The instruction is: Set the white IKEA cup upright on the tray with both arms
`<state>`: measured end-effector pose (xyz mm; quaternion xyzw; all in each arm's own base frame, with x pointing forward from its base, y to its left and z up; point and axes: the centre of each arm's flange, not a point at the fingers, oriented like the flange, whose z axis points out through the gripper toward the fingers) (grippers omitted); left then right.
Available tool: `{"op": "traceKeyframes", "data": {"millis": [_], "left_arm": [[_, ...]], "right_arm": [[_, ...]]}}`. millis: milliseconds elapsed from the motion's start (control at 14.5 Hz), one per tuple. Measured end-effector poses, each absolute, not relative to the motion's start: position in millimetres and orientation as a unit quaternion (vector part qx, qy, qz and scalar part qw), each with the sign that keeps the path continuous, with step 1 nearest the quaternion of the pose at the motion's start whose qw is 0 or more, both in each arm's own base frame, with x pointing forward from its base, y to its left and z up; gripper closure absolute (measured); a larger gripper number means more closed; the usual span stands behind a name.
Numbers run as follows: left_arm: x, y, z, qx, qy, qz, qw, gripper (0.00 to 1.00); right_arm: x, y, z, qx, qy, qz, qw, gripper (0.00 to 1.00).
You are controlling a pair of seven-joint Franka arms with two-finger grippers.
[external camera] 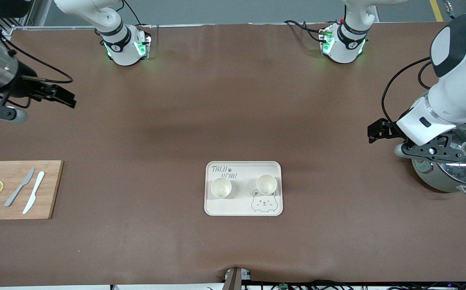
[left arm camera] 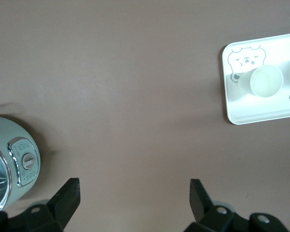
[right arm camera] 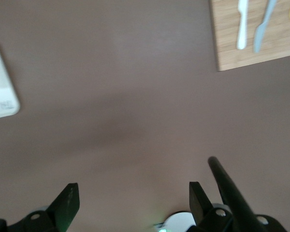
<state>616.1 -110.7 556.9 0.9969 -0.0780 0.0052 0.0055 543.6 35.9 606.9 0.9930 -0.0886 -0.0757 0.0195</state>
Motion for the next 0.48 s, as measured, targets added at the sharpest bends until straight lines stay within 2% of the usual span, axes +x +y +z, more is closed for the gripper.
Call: {"op": "traceKeyframes", "data": {"millis": [276, 483], "left_arm": [[614.3, -113.2, 557.0, 0.997, -0.080, 0.001, 0.005, 0.00], [611.6, -111.7, 560.0, 0.997, -0.078, -0.002, 0.004, 0.00]], "right_arm": [[545.6, -38.5, 585.4, 0.996, -0.062, -0.063, 0.011, 0.00], [542.3, -63.4, 585.1, 0.997, -0.054, -0.059, 0.007, 0.00]]}}
